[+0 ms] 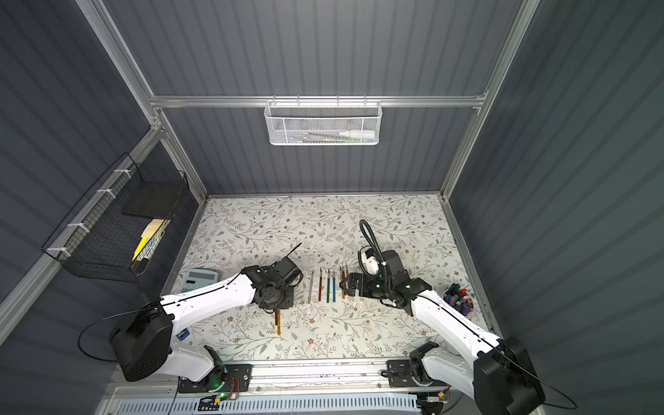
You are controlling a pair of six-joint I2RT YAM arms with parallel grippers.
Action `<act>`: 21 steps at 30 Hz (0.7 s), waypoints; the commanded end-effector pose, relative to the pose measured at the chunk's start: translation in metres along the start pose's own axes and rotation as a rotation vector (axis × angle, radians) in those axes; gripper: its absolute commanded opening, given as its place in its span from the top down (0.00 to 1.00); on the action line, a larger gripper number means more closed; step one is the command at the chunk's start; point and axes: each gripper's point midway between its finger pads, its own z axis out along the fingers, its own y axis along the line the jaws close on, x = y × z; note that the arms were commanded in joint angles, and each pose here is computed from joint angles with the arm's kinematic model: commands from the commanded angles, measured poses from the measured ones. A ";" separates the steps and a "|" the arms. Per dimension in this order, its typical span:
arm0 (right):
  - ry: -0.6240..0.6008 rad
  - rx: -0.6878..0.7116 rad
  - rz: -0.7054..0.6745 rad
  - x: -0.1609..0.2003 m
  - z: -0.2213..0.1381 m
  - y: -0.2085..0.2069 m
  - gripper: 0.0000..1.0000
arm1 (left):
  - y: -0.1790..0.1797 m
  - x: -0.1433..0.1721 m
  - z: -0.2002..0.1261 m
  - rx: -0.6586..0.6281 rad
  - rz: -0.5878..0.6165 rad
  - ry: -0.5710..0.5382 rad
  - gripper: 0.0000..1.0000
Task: Remove protective caps from carving knives
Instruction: Place the carving knife at the center of the board, then pick up the carving knife from the center of the board.
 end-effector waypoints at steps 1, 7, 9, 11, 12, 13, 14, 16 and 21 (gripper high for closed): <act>-0.003 -0.017 -0.016 0.001 0.001 0.003 0.01 | 0.016 0.002 -0.003 -0.069 -0.016 -0.005 0.73; -0.006 -0.014 -0.017 0.002 -0.001 0.003 0.01 | 0.012 0.001 0.006 -0.067 -0.002 0.003 0.73; -0.010 -0.016 -0.015 0.001 -0.001 0.003 0.01 | 0.011 0.001 0.009 -0.070 0.002 0.011 0.74; -0.011 -0.017 -0.014 0.001 -0.001 0.003 0.01 | 0.010 0.000 0.012 -0.071 0.005 0.015 0.74; -0.010 -0.016 -0.012 0.002 -0.001 0.002 0.01 | 0.009 0.000 0.012 -0.071 0.006 0.014 0.74; -0.009 -0.016 -0.013 0.002 -0.001 0.002 0.01 | 0.010 0.000 0.013 -0.074 0.006 0.017 0.74; -0.008 -0.014 -0.012 0.003 0.000 0.002 0.01 | 0.011 0.001 0.014 -0.080 0.007 0.018 0.75; -0.007 -0.010 -0.013 0.003 0.000 0.001 0.01 | 0.012 0.002 0.016 -0.088 0.007 0.023 0.75; -0.005 -0.006 -0.013 0.004 0.002 -0.001 0.01 | 0.015 0.006 0.021 -0.098 0.006 0.034 0.76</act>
